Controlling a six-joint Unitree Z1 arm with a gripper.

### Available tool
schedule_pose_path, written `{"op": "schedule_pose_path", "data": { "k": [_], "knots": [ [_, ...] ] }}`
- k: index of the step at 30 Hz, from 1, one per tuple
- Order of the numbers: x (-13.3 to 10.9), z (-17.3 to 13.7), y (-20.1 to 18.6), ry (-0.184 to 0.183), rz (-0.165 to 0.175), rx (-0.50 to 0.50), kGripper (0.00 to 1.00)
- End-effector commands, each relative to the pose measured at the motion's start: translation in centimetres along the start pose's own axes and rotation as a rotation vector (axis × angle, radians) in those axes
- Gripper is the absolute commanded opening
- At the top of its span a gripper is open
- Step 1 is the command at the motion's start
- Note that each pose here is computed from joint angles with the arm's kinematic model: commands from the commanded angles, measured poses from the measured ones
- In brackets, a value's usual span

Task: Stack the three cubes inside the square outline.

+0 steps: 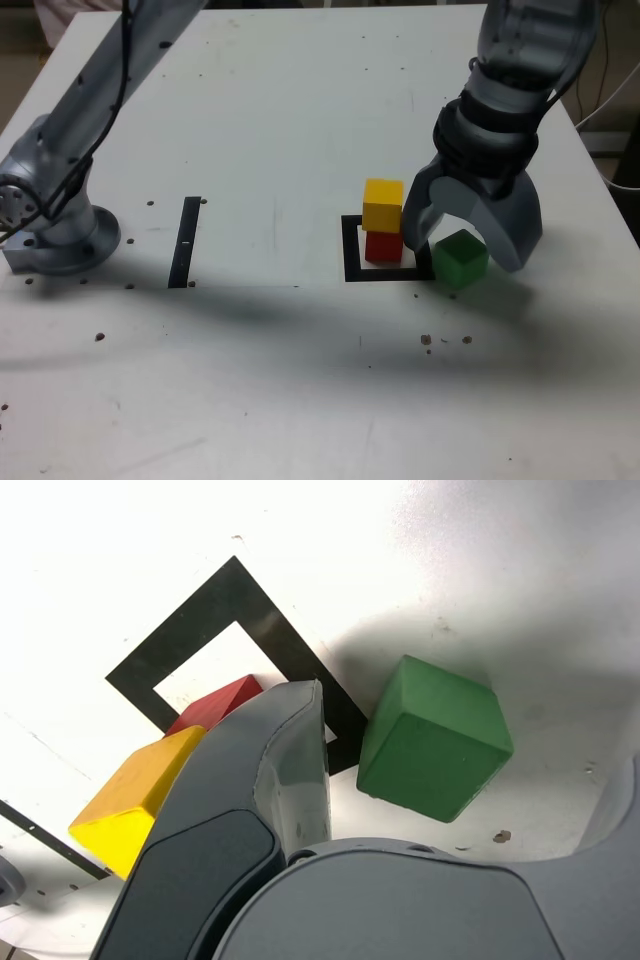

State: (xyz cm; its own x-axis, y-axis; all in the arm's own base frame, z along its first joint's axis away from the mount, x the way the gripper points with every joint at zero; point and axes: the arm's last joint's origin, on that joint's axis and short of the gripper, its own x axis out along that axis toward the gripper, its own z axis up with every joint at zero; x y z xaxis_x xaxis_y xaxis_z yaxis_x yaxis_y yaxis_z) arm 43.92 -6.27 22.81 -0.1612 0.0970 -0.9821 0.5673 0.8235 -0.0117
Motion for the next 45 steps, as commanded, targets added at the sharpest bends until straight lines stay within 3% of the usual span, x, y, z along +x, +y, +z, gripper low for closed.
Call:
{"op": "schedule_pose_path", "data": {
  "k": [1, 11, 17, 26, 34, 45],
  "knots": [
    [0.4, 0.4, 0.2, -0.002, -0.003, -0.001, 0.97],
    [1.2, 1.1, 0.6, -0.007, -0.016, -0.017, 0.94],
    [1.7, 1.2, 0.9, 0.003, -0.027, -0.043, 0.85],
    [2.2, 1.0, 1.0, 0.026, -0.037, -0.081, 0.59],
    [2.0, 1.0, 1.1, 0.025, -0.017, -0.086, 0.32],
    [1.9, 0.9, 1.1, 0.023, -0.016, -0.083, 0.3]
  ]
}}
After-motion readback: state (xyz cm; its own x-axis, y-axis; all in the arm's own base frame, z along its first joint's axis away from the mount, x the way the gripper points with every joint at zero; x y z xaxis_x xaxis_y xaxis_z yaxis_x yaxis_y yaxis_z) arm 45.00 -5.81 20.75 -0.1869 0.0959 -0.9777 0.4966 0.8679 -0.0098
